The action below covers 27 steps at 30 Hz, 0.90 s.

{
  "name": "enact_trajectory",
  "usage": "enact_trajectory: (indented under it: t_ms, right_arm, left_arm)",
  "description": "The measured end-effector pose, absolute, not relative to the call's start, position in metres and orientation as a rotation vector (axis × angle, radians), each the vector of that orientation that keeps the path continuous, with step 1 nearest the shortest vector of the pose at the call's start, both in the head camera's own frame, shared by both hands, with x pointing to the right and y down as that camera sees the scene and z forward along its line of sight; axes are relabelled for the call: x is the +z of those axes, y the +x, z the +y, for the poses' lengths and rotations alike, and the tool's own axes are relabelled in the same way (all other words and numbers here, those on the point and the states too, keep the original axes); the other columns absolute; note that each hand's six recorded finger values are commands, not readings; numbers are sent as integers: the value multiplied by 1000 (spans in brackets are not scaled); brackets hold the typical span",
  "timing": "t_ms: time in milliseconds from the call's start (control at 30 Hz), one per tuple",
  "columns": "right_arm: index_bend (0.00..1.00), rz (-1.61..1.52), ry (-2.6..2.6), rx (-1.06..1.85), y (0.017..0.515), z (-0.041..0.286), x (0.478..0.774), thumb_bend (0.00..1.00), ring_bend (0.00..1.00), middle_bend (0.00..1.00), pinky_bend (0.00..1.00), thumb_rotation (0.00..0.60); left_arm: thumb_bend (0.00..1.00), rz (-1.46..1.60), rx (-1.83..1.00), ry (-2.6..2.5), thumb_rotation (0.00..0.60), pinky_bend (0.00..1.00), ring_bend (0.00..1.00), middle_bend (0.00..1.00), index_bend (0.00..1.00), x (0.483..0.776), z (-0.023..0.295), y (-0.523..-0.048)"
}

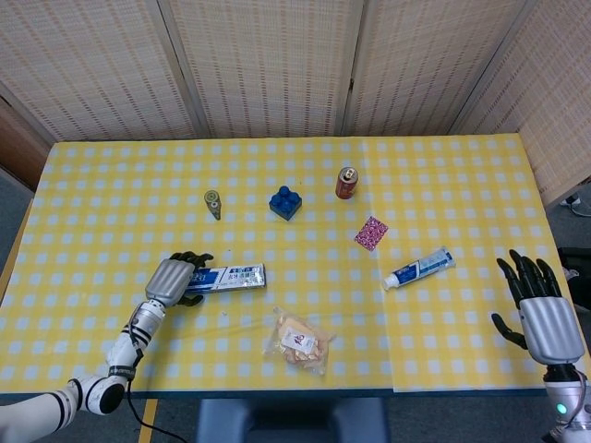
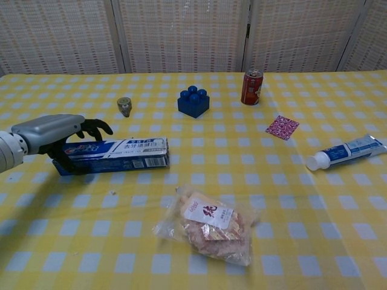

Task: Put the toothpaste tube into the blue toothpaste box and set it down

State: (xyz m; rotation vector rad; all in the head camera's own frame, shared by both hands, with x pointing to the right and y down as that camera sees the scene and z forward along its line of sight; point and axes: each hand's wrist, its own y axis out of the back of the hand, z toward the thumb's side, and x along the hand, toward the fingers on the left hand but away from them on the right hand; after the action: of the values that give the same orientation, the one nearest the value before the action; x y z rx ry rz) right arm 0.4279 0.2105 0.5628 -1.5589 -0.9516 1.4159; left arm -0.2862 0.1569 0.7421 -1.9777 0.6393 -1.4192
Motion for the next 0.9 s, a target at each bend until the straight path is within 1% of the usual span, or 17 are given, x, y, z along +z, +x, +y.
enact_trajectory:
  t_ms: [133,367,533,667,900]
  right_arm:
    - [0,-943,-1565,1410,427,212,563,312,0,0,0,600]
    - [0,-922,-1593,1395,422,216,563,314,0,0,0,600]
    - [0,-922,-1587,1399,423,217,564,313,0,0,0,600]
    - [0,-913,-1589,1401,421,219,566,313,0,0,0,600]
    - [0,-901,-1598,1414,420,219,570,313,0,0,0,600]
  left_arm:
    - [263,624,-1434,-1965,600,301,267,396,275,745,155,-288]
    - [255,531,-1473,-1905,600,398,363,508,337,751,153,-289]
    - [234,504,-1520,-1893,600,474,453,601,380,754,150,-293]
    - [232,506,-1515,-1885,600,549,531,682,405,750,148,-291]
    - [230,553,-1482,-1849,600,599,577,725,428,734,144,-291]
